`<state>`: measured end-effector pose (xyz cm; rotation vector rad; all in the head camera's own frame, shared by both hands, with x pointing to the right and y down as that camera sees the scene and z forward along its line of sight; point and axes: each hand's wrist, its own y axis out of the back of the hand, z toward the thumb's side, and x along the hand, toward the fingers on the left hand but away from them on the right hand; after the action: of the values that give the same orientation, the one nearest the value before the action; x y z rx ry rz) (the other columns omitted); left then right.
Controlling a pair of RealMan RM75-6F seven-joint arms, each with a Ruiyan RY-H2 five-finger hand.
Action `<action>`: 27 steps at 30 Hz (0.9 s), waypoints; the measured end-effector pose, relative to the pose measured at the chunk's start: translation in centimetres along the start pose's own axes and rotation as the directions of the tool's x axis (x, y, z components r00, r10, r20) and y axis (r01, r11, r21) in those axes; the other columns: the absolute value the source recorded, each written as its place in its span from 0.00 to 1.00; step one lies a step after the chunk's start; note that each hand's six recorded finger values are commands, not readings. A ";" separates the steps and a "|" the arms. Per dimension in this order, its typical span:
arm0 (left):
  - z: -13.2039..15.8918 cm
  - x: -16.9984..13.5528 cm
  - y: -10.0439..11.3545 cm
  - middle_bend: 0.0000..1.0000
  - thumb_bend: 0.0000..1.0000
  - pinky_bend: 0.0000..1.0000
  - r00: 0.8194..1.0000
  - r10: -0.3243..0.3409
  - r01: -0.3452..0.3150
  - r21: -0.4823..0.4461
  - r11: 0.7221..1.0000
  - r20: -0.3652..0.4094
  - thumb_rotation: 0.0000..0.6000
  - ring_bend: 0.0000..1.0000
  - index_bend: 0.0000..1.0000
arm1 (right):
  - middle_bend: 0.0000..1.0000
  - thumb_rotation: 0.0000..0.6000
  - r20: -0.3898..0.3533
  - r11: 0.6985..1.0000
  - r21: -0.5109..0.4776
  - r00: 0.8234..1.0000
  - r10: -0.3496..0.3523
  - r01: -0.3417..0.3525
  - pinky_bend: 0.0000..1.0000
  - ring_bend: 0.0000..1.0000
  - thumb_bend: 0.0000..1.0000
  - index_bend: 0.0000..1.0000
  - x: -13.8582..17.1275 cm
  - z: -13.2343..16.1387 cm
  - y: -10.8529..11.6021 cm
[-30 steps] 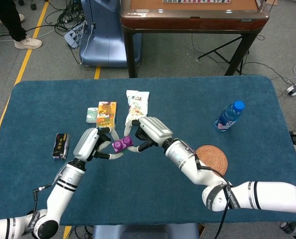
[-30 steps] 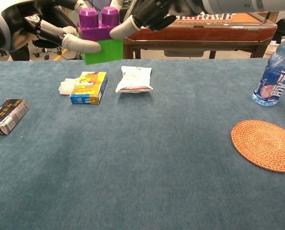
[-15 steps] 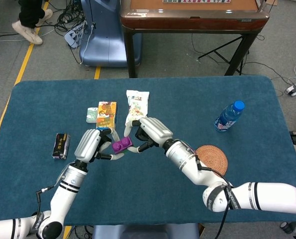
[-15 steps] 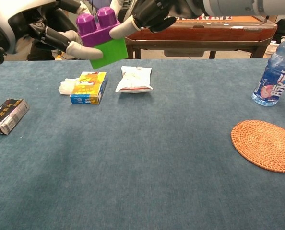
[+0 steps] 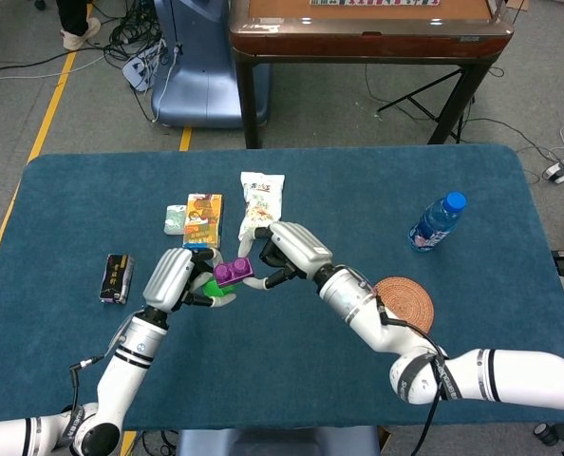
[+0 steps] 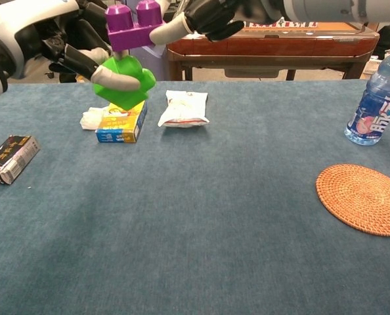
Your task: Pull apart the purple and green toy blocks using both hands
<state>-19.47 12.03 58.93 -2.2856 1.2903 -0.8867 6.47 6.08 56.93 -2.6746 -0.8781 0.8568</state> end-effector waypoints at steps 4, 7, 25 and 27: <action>-0.4 -0.1 -0.3 1.00 0.07 1.00 1.000 -0.009 0.009 0.012 1.000 -0.009 1.00 1.00 0.87 | 1.00 1.00 0.006 1.000 -0.005 1.000 -0.010 0.010 1.00 1.00 0.41 0.65 0.4 -0.5 0.4; -1.0 -0.3 -0.7 1.00 0.07 1.00 1.000 -0.018 0.018 0.030 0.999 -0.019 1.00 1.00 0.87 | 1.00 1.00 0.023 1.000 0.007 0.999 -0.022 0.021 1.00 1.00 0.41 0.65 0.9 -1.5 0.8; -3.1 -0.3 -5.5 1.00 0.07 1.00 0.993 -0.114 0.118 0.262 0.958 -0.031 1.00 1.00 0.86 | 1.00 1.00 0.178 0.953 0.304 0.981 -0.076 0.019 1.00 1.00 0.39 0.65 3.6 -10.2 -0.1; -3.3 -0.3 -6.1 1.00 0.07 1.00 0.991 -0.127 0.130 0.294 0.947 -0.030 1.00 1.00 0.83 | 1.00 1.00 0.196 0.936 0.352 0.977 -0.080 0.006 1.00 1.00 0.35 0.60 3.7 -11.2 -0.6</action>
<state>-17.97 15.38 64.81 -2.1459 0.9461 -1.0593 15.11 8.71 64.52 -2.2812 -0.7397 1.1761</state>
